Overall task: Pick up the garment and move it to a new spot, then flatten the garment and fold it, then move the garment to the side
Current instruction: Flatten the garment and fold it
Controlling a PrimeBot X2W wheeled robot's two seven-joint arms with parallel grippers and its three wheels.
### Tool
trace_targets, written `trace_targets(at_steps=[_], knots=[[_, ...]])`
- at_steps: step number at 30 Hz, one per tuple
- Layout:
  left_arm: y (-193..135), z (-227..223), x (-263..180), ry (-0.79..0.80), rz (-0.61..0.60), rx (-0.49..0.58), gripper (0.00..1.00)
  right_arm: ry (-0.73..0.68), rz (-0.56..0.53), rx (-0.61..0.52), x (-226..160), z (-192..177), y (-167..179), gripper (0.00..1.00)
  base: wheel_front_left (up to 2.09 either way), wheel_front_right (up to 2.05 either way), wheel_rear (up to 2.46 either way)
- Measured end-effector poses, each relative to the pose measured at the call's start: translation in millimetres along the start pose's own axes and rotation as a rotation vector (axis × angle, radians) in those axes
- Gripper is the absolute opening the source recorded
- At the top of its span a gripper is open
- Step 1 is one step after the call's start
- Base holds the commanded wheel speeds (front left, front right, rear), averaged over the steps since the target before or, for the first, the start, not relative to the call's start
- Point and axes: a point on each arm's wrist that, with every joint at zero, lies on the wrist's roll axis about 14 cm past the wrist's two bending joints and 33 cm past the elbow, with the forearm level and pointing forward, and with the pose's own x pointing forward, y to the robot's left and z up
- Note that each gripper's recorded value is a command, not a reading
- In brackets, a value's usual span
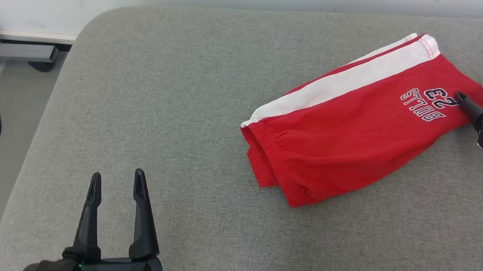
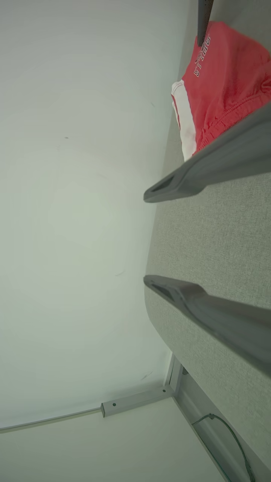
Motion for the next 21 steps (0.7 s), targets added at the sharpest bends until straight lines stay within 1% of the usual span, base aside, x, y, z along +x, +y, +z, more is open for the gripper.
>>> trace_targets(at_steps=[6,12,13,15,21], knots=[[5.7,-3.7,-2.5,0.014,0.020,0.008,1.00,0.055,0.011,0.018,9.6,-11.3,7.5,1.00,0.00,0.00,0.00],[6.5,-6.4,-4.0,0.024,0.023,0.011,1.00,0.084,0.024,0.013,13.8,-17.4,13.4,1.00,0.00,0.00,0.00],[6.2,-7.1,-4.0,0.026,0.022,0.011,1.00,0.088,0.025,0.012,14.0,-18.1,13.8,0.83,0.00,0.00,0.00],[5.9,-8.2,-3.8,0.029,0.022,0.010,1.00,0.092,0.035,0.006,14.6,-18.7,16.9,0.00,0.00,0.00,0.00],[4.5,-10.5,-3.3,0.035,0.018,0.009,1.00,0.072,0.068,-0.017,14.6,-16.0,25.9,0.00,0.00,0.00,0.00]])
